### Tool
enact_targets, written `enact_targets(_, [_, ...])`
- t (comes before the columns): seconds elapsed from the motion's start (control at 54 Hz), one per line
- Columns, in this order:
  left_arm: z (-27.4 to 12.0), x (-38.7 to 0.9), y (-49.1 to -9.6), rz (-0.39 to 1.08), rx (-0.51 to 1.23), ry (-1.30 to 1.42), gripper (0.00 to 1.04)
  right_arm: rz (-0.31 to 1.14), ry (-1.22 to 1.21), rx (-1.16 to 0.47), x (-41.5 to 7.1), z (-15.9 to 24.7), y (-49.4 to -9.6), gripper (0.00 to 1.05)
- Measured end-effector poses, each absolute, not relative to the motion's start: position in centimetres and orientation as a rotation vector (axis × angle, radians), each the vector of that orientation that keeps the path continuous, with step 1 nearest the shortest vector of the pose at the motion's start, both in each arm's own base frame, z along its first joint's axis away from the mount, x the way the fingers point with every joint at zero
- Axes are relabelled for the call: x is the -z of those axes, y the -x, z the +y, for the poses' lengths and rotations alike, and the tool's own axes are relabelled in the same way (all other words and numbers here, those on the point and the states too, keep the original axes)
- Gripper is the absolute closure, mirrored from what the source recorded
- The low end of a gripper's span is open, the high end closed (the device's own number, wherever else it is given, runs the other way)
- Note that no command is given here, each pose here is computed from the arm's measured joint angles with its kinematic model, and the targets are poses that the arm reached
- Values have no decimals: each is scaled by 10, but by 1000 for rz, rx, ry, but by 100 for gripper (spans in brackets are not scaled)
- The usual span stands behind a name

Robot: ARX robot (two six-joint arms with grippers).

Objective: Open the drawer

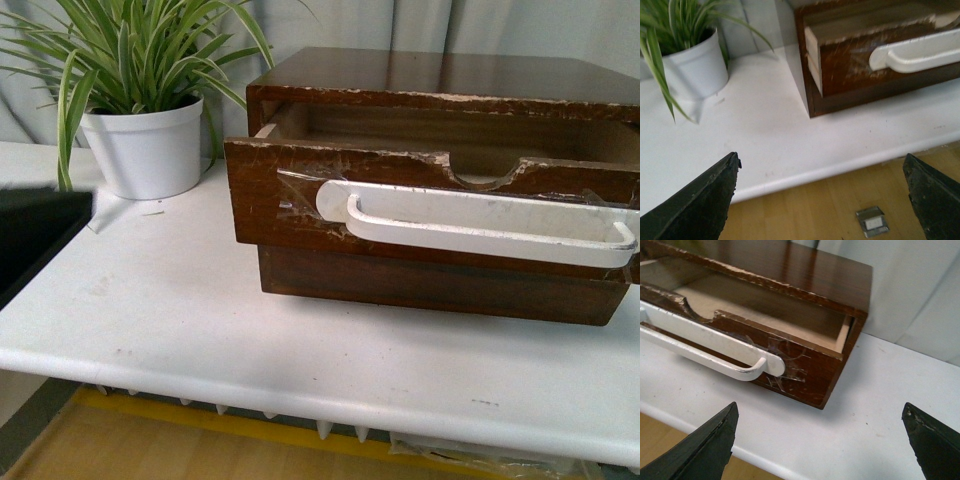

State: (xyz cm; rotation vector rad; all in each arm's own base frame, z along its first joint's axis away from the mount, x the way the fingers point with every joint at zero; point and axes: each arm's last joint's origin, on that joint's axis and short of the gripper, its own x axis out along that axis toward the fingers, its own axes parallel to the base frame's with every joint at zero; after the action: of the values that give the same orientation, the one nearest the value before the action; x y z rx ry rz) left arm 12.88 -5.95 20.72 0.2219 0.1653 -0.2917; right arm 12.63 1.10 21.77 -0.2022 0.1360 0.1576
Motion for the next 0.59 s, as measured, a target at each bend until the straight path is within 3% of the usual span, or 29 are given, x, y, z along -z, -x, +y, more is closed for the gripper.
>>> enact_targets(0.13, [-44, -185, -108, 229, 160, -110, 6, 101, 96, -80, -205, 16, -109, 9])
enact_targets(0.407, [-40, -181, -104, 240, 125, -42, 6, 84, -24, -50, -200, 16, -103, 9])
enact_targets(0.593, [-30, -179, -98, 6, 21, 16, 36, 2, -9, -8, -192, 12, -98, 41])
